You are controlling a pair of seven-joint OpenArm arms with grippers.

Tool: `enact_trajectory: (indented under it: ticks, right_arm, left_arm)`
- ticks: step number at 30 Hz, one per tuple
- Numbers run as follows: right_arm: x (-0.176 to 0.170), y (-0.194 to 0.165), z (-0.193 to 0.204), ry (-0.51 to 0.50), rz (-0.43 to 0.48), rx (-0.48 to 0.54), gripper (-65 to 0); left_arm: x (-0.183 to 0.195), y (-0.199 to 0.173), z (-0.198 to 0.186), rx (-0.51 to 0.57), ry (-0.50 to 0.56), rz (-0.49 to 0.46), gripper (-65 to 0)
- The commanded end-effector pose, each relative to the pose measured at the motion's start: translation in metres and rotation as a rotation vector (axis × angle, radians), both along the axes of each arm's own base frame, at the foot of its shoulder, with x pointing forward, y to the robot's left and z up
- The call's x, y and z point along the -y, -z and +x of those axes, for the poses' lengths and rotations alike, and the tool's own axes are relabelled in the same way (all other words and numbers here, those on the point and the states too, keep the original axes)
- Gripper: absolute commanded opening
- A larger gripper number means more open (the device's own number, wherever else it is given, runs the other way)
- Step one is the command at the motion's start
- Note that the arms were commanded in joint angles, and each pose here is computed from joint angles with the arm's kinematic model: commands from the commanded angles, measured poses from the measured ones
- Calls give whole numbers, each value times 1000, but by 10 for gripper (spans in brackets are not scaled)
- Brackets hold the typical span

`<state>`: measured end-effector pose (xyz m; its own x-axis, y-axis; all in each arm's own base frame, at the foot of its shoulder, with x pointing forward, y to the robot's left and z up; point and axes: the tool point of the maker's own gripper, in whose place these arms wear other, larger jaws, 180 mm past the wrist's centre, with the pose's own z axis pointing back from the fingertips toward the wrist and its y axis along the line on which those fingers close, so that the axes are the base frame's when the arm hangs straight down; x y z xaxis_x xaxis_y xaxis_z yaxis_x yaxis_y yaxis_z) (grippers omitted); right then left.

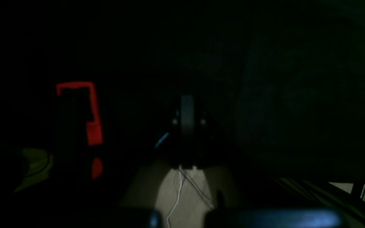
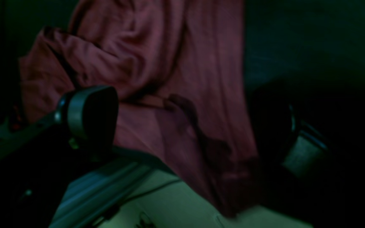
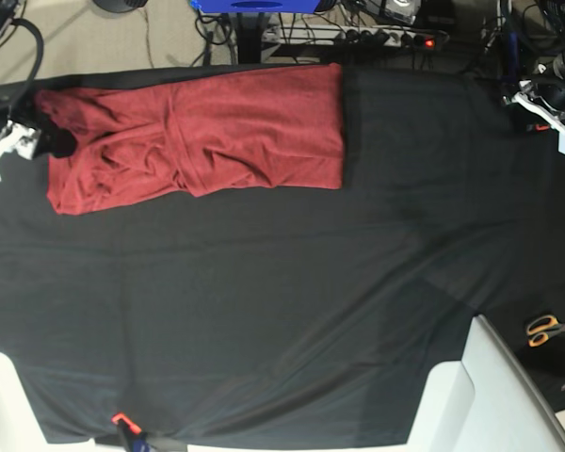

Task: Fold the T-shirt properly
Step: 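Grasp the red strip's end with the right gripper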

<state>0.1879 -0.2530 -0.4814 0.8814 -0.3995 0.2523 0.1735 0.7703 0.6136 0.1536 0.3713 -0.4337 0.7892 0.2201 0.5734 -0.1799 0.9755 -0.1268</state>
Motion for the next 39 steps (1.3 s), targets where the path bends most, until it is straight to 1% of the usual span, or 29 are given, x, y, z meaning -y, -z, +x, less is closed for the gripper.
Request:
enact_trajectory:
  ticks: [1,5,8,9,13,14,15,18,22,26,36,39]
  right_arm:
    - [-15,8,-12,-43,21,-57,-30]
    - [-40,9,-13,-94,79,-64,-30]
    - [-47,11,-15,-105,91,-71,-36]
    - [-47,12,-16,-107,90,-74,-53]
    - [-46,15,-25,-109,87,-94,-200]
    - [-43,14,-26,-109,81,-96,-225]
    - [-40,14,-26,-112,73,-96,-233]
    - [-32,14,-28,-119,47,-107,-216]
    - [-25,19,-32,-146,-4,-141,-218]
    - [-37,22,-32,-155,13,-147,-218]
    - [-39,22,-30,-158,16,-144,-222]
    - [-45,23,-34,-173,31,-163,-222]
  left_arm:
    - [-7,-11,7,33,4,20,-650]
    - [-7,-11,6,32,4,20,-650]
    - [-7,-11,6,32,4,20,-650]
    - [-7,-11,6,32,4,20,-650]
    - [-7,-11,6,32,4,20,-650]
    - [-7,-11,6,32,4,20,-650]
    - [-7,-11,7,33,4,20,-650]
    - [-7,-11,7,33,4,20,-650]
    - [-7,-11,7,33,4,20,-650]
    - [-7,-11,7,33,4,20,-650]
    - [-7,-11,6,32,4,20,-650]
    - [-7,-11,6,32,4,20,-650]
